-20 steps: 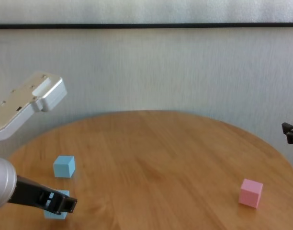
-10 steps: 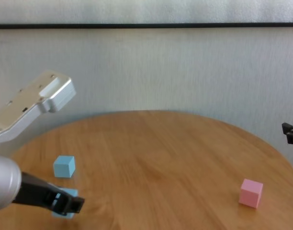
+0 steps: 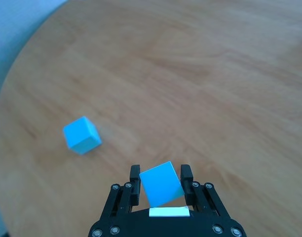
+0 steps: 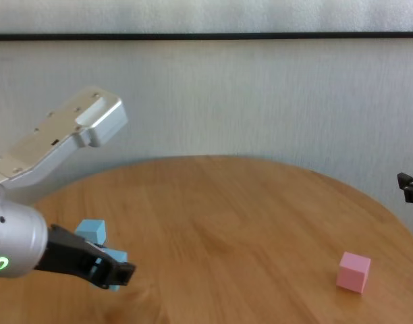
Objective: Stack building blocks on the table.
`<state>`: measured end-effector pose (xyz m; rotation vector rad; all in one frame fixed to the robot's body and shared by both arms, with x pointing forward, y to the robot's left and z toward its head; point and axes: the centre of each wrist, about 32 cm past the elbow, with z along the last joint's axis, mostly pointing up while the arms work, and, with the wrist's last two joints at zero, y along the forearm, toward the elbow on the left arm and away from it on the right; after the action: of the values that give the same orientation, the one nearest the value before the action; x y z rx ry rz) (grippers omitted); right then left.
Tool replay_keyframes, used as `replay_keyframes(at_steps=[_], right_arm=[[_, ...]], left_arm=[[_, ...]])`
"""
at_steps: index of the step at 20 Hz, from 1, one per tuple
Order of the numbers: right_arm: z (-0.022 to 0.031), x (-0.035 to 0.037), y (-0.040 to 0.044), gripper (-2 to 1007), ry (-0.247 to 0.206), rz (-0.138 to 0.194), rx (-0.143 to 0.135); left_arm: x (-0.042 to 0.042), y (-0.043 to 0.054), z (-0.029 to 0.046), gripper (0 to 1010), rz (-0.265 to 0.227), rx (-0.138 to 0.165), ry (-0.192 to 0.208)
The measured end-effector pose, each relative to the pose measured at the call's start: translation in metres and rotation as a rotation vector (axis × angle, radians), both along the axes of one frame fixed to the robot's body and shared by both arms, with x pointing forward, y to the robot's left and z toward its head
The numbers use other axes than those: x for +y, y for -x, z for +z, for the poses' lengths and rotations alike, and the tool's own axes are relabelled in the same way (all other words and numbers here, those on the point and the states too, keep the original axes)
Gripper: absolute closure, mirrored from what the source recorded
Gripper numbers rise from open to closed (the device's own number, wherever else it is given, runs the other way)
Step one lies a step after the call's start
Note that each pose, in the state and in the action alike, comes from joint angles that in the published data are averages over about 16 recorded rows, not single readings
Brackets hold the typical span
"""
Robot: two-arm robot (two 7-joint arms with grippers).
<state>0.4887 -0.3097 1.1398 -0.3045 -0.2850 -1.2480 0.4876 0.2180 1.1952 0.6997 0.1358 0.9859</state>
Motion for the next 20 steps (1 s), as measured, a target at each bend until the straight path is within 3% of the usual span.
replay_keyframes(at_steps=[6,20], right_arm=[[0.0,0.0,0.0,0,0.0,0.0,0.0],[0.0,0.0,0.0,1,0.0,0.0,0.0]], left_arm=[[0.0002,-0.0058,-0.0004,496,-0.083,-0.026,0.012],[0.0066,-0.0241,0.0005,496,-0.345,-0.059,0.073]])
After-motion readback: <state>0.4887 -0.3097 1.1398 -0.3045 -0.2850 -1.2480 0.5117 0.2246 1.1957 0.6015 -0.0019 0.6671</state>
